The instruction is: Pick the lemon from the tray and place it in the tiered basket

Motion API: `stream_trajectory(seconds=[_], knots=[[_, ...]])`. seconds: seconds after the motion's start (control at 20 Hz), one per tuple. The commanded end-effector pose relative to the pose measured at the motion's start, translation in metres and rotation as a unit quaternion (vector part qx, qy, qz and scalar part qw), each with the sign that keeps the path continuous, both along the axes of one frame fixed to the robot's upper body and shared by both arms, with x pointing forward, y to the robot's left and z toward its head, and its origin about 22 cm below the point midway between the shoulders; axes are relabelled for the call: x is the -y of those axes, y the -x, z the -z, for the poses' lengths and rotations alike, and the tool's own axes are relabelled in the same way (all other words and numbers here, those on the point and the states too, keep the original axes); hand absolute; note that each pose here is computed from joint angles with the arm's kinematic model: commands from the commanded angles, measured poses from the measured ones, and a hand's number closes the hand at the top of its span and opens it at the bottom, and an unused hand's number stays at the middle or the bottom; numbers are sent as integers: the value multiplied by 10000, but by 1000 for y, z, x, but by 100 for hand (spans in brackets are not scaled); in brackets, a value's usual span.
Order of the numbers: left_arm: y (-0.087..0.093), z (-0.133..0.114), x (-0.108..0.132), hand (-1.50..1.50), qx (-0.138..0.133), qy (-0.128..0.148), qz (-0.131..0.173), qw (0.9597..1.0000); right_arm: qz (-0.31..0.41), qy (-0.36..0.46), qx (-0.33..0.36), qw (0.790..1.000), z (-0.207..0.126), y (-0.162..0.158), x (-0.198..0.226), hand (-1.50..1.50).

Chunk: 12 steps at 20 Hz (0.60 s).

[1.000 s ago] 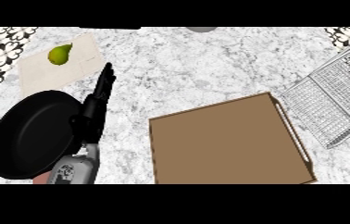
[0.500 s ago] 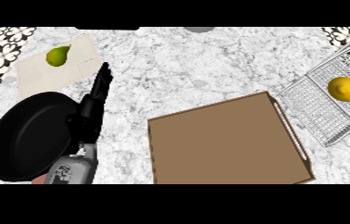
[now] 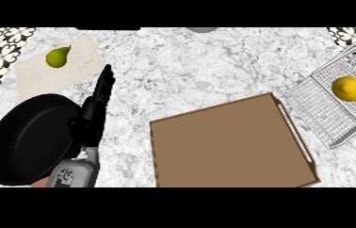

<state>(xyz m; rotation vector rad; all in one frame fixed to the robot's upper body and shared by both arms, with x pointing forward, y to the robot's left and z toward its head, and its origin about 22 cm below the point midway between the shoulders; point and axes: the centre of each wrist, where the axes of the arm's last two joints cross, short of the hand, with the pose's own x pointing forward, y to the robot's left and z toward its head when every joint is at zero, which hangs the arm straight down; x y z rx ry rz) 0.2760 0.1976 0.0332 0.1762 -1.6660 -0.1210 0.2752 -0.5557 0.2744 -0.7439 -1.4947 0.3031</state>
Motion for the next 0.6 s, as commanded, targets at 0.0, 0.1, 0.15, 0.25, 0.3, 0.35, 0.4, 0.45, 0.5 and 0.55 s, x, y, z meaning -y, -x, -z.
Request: stream_trajectory(seconds=[0.0,0.1,0.15,0.25,0.3,0.35,0.4,0.45,0.5,0.55], knots=[[2,6,11,0,40,123,-68,9999,514,-771,77,9957,5,32,40,-150],[5,2,-3,0,95,6,10,10000,635,-977,111,9931,18,54,59,-150],[-2,4,0,0,47,-29,-102,9999,518,-1111,252,9921,12,70,68,-150],[-2,-4,-13,0,98,-49,-114,9999,490,-1182,175,9916,16,93,81,-150],[-3,-1,0,0,35,-14,-126,9999,525,-1239,190,9907,35,98,84,-150],[-1,-5,-9,0,104,-15,-138,9998,504,-1136,192,9921,28,109,89,-150],[3,6,0,0,30,159,-86,9998,471,-1185,240,9915,18,117,92,-150],[0,0,2,0,25,47,-71,10000,482,-1168,117,9919,30,121,94,-150],[4,2,-3,0,105,37,-107,9999,385,-1373,215,9895,34,129,97,-150],[1,8,-3,0,122,50,-130,9998,316,-1338,243,9902,38,127,97,-150]])
